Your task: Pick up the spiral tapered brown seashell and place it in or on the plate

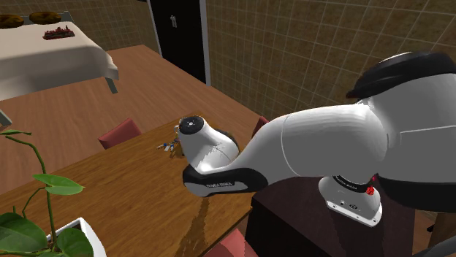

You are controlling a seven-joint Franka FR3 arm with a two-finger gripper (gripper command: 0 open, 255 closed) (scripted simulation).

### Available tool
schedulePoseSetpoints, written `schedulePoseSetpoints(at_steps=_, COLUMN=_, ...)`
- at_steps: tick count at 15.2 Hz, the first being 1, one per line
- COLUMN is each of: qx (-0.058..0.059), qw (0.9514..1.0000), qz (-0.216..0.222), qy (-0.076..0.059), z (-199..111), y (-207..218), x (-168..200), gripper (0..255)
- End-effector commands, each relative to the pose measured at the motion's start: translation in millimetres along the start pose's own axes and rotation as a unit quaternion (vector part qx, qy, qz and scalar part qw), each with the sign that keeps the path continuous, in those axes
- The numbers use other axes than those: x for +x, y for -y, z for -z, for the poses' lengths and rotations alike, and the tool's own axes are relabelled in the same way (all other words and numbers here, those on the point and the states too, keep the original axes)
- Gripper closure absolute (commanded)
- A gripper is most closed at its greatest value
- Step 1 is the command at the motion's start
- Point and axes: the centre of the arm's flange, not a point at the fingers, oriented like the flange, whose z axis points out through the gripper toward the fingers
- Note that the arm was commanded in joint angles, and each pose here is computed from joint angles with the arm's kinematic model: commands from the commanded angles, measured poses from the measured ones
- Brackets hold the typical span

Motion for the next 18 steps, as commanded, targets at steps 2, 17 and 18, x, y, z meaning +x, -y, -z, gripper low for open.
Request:
schedulePoseSetpoints(at_steps=2, qx=0.000, qw=1.0000, qz=0.001, qy=0.000, z=-10.5, y=21.5, x=36.9, gripper=255)
schedulePoseSetpoints(at_steps=17, qx=0.000, qw=1.0000, qz=0.001, qy=0.000, z=-49.1, y=109.4, x=210.8, gripper=255)
schedulePoseSetpoints(at_steps=18, qx=0.000, qw=1.0000, qz=0.001, qy=0.000, z=-54.3, y=108.5, x=209.8, gripper=255)
